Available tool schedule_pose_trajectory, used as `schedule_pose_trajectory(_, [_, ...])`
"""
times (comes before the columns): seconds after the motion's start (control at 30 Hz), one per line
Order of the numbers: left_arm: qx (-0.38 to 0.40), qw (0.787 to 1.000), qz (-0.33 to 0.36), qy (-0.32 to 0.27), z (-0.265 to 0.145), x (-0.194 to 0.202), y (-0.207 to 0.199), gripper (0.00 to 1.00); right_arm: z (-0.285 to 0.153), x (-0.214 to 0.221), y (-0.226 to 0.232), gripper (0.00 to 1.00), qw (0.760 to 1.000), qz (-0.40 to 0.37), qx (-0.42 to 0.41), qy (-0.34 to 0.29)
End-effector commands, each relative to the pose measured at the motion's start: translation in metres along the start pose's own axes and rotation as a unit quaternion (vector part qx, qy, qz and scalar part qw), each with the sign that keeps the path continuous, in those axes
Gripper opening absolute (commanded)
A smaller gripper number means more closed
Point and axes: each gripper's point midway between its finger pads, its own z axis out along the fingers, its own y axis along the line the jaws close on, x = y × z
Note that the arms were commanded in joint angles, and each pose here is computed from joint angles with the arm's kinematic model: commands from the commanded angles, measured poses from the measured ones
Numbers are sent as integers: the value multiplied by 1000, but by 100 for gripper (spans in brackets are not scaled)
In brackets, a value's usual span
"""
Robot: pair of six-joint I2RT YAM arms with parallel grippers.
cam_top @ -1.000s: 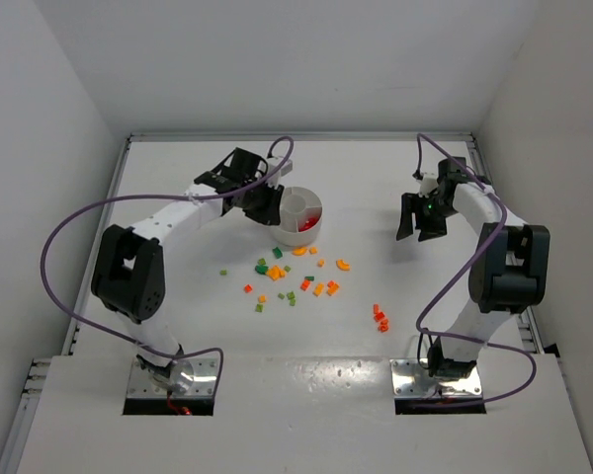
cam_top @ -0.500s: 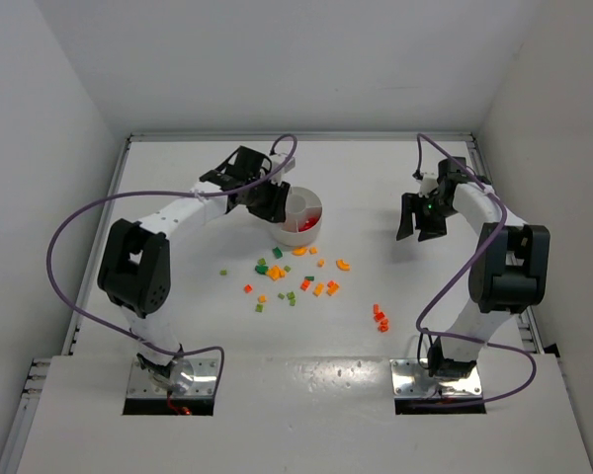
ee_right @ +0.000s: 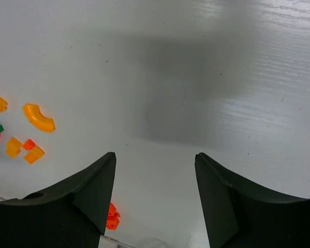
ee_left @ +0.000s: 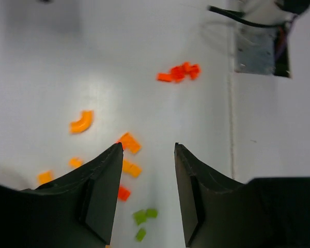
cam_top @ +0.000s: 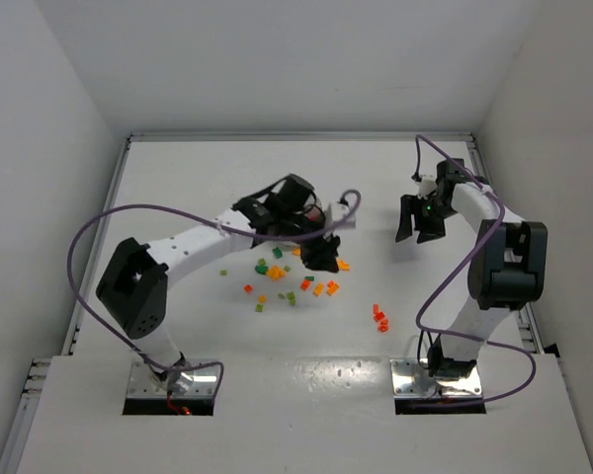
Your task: Sort the legos into containers by color
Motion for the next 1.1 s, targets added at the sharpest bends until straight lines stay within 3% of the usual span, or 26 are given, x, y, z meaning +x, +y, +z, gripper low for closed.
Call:
schedule_pose_trajectory(0.0, [107,988,110,-8,35,4,-51,50,0,-11,5,63,1000,-4,-11,-10])
schedule_pose_trajectory(0.2, [130,973,189,1,92,5,-75,47,1,-13,1,63,1000,-5,-2,-10])
schedule_pose_trajectory(0.37, [102,983,152,-26,125,-9,-76,47,-1,-17,-4,63,1000,-1,4,-12])
schedule_pose_trajectory(0.5, [58,990,121,-33,137,-2,-71,47,0,-16,-5,63,1000,8,1,-14])
schedule_pose_trajectory(0.67, [50,987,141,-55,146,-14,-94,38,-5,-22,-5,63,1000,5,2,-23])
schedule_pose_trajectory(0.87, [47,989,139,-32,162,7,-98,40,-7,-24,-1,63,1000,4,-8,-25])
schedule_pose_trajectory(1.07, [86,977,195,6,165,30,-98,46,-8,-22,2,63,1000,4,-12,-26])
